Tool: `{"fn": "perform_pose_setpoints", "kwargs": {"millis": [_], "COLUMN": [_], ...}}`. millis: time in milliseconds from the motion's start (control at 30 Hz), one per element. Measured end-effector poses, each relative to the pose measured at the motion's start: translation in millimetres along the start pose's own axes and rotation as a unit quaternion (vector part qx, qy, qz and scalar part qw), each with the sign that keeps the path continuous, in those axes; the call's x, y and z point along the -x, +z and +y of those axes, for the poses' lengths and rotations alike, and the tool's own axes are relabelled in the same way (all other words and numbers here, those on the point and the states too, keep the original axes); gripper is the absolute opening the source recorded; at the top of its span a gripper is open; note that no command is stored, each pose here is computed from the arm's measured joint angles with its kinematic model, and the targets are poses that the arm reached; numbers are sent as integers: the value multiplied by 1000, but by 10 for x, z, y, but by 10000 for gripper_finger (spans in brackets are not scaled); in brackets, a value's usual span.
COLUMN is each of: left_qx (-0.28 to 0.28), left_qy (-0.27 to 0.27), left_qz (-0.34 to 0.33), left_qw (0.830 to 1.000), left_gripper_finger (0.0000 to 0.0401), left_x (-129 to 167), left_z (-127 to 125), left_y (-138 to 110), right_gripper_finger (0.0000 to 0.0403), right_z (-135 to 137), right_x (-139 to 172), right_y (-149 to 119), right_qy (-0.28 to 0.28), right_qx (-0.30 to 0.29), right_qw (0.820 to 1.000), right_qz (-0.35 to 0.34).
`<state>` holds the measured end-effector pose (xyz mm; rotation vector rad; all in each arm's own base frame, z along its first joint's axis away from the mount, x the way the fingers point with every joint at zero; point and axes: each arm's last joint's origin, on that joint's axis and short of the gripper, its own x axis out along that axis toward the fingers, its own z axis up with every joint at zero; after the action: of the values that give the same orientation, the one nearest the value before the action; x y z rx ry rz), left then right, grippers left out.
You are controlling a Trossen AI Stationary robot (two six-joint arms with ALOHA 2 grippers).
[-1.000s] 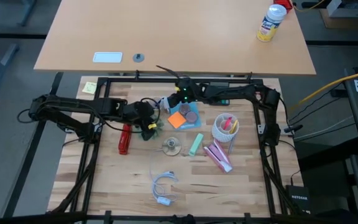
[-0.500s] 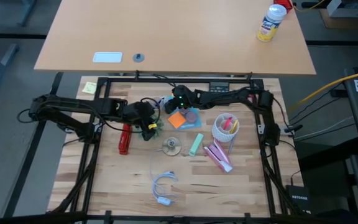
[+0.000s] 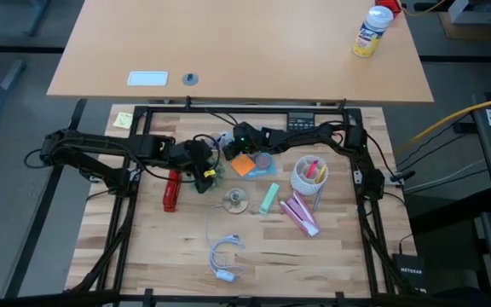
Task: Screw lightbulb
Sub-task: Insert the white lightbulb into the lamp socket
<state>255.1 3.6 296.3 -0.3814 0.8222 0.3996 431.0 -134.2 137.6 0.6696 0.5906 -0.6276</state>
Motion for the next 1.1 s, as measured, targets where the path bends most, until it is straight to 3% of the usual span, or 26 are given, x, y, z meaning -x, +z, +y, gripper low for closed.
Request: {"fn": "perform_pose_setpoints", "kwargs": {"millis": [267, 433, 833, 1100], "left_qx": [5, 5, 9, 4], "left_qy": [-2, -7, -20, -24], "left_qz": [-3, -7, -27, -33], "left_qw": [1000, 1000, 999, 999], "left_gripper_finger": [117, 117, 117, 117], "left_x": [30, 82, 228, 271], "left_z": [7, 4, 22, 32], "left_y": [1, -9, -8, -8], "right_gripper_finger": [193, 193, 193, 193], "right_z": [-82, -97, 123, 497], "right_x": [20, 29, 39, 58], "right_y": [-69, -87, 71, 43], "right_qy": [-65, -74, -2, 47], "right_qx": [22, 27, 12, 50], "right_qw": [997, 996, 1000, 996], "right_qz": [26, 38, -19, -52]}}
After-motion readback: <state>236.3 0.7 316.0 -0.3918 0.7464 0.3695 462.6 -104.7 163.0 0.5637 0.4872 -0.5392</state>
